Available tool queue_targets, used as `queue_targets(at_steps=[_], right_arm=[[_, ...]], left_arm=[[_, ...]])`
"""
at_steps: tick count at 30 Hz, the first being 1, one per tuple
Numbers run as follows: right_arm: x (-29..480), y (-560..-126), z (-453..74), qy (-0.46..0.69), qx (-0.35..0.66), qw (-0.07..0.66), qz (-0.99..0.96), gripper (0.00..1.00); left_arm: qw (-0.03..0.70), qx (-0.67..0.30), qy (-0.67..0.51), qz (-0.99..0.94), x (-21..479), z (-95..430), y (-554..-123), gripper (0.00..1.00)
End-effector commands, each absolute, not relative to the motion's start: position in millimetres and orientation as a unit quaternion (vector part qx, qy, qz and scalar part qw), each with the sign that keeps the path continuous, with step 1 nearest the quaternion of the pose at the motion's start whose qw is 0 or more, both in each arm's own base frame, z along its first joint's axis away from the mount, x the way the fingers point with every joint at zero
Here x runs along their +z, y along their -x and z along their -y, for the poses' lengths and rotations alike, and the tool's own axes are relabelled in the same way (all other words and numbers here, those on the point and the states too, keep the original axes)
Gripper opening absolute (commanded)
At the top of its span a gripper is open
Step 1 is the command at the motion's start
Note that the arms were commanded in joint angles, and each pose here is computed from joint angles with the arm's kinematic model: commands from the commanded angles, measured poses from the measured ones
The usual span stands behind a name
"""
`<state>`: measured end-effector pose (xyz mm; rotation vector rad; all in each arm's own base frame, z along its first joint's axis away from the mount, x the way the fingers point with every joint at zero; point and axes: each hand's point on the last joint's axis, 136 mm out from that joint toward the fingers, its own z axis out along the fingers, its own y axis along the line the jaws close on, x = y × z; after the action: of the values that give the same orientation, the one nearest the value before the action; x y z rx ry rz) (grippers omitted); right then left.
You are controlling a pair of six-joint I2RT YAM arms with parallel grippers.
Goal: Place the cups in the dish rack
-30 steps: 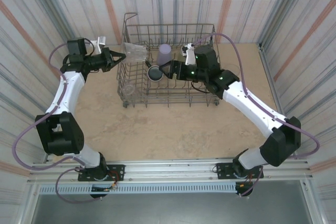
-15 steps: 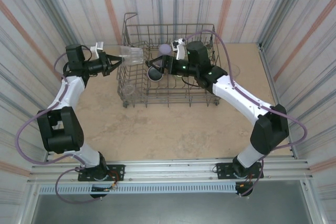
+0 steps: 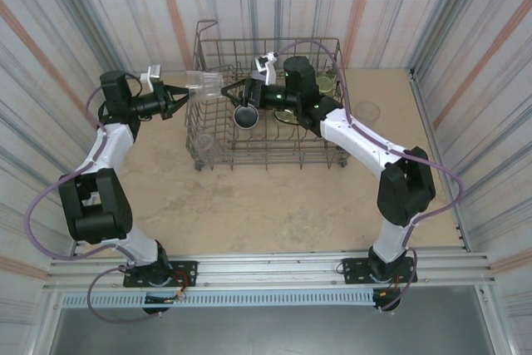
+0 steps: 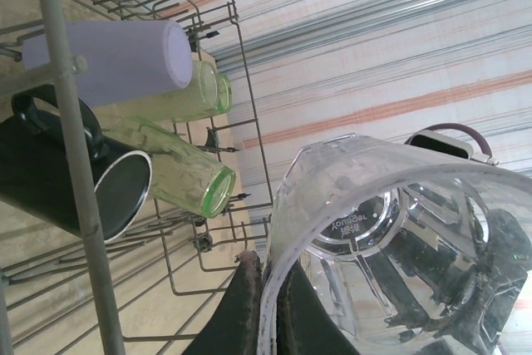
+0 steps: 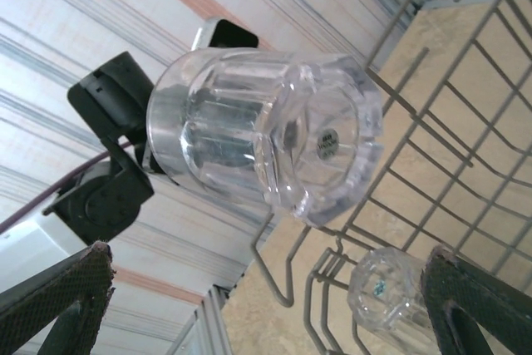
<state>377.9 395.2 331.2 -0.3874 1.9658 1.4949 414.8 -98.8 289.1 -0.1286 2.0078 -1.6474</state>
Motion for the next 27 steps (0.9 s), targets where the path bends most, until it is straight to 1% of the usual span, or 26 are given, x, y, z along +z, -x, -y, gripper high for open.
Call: queue_targets(at_steps=[1, 6, 21, 25, 27], right_arm=[[348.0, -380.2, -402.3, 0.163, 0.593, 0.317, -0.722, 0.99], [341.2, -389.6, -407.5, 0.165, 0.599, 0.31, -0.72, 0.99], [350.2, -402.6, -426.9, 0.179, 0.646, 0.292, -0.682, 1.0], [352.5, -402.5, -431.0, 0.183, 0.664, 0.284, -0.667, 0.95], [353.2, -401.9, -432.4, 0.184, 0.672, 0.28, -0.661, 0.91]], left_arm=[[0.275, -0.626, 0.018, -0.729, 307.7, 101.7, -405.5, 0.0], [0.275, -0.631, 0.016, -0.725, 310.4, 102.9, -404.3, 0.0], [0.261, -0.651, -0.009, -0.712, 319.6, 119.8, -398.4, 0.0], [0.258, -0.653, -0.013, -0.712, 320.7, 123.6, -397.0, 0.0], [0.255, -0.654, -0.015, -0.712, 320.2, 125.0, -396.2, 0.0]])
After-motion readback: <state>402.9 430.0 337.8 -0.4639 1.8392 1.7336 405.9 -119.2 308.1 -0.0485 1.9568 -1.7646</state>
